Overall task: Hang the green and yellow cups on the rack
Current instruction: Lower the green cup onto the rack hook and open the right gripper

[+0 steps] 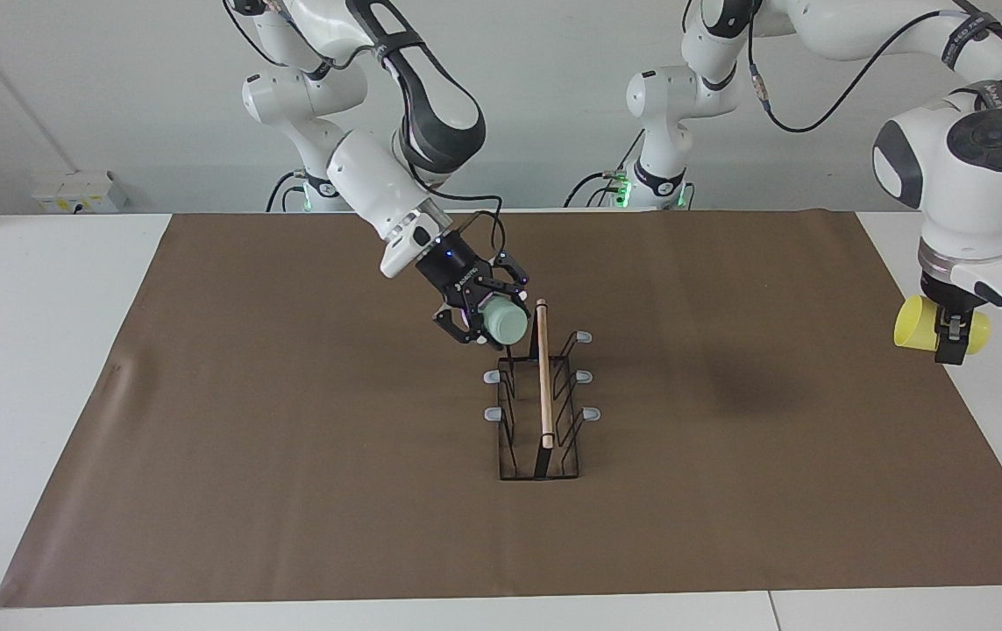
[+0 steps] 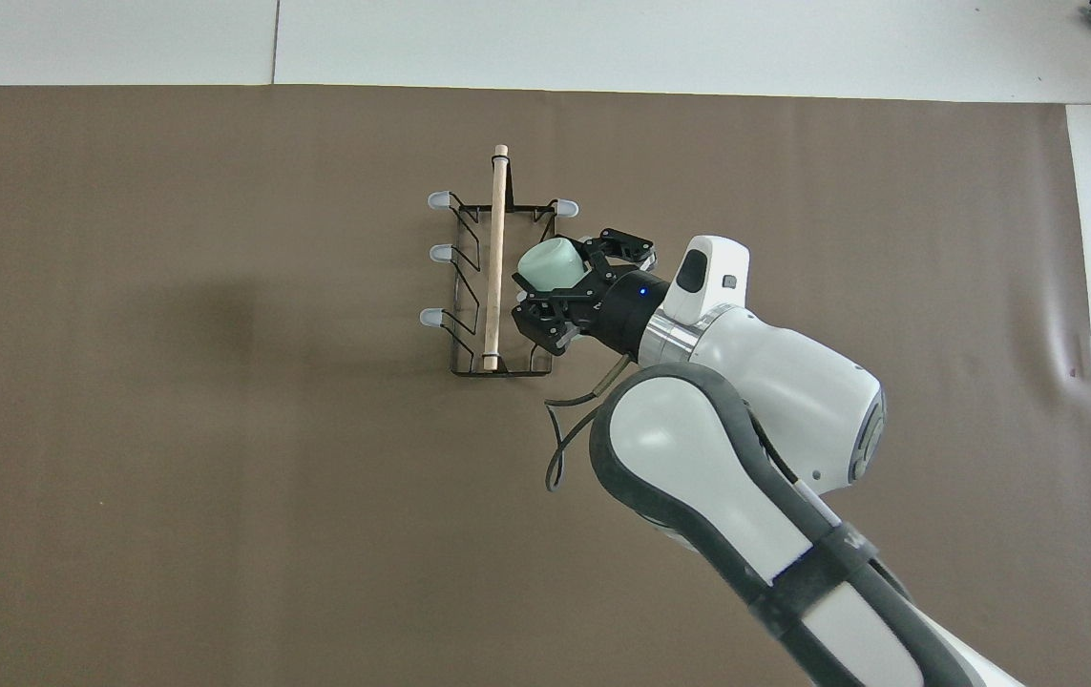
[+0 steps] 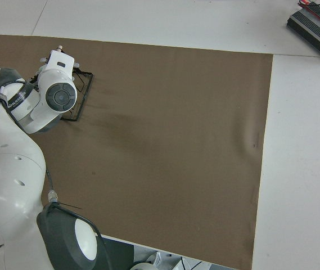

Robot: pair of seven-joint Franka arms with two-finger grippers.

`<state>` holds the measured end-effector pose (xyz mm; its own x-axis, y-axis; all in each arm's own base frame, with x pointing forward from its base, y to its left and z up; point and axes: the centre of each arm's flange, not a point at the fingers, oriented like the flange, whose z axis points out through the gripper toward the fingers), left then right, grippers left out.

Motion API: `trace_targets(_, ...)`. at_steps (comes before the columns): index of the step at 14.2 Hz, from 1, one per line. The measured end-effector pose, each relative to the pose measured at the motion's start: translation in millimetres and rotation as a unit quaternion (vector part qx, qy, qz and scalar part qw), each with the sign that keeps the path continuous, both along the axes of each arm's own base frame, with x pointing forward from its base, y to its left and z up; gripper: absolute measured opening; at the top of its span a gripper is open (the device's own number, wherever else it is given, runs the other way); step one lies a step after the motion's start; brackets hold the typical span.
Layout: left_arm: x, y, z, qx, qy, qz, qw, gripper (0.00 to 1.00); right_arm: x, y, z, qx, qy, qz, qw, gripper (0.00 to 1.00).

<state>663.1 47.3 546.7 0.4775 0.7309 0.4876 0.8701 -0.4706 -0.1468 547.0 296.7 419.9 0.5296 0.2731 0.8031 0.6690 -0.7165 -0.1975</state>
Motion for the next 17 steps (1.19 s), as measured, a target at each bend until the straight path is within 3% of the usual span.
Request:
trace_targets(6, -7.2, -36.0, -0.2, 0.035, 0.001, 0.025, 0.999, 0.67, -14.4, 5.8, -18.6, 0.037, -0.024, -0.010, 0.999, 0.64)
trace_targets(9, -8.3, -33.6, -1.3, 0.036, 0.002, 0.028, 0.999, 0.67, -19.0, 14.3, -19.4, 0.047, -0.022, -0.011, 0.999, 0.64)
trace_targets(17, -11.0, -37.7, -2.8, 0.036, 0.004, 0.027, 0.999, 0.67, -9.1, 24.2, -11.1, 0.054, -0.031, -0.016, 0.998, 0.64)
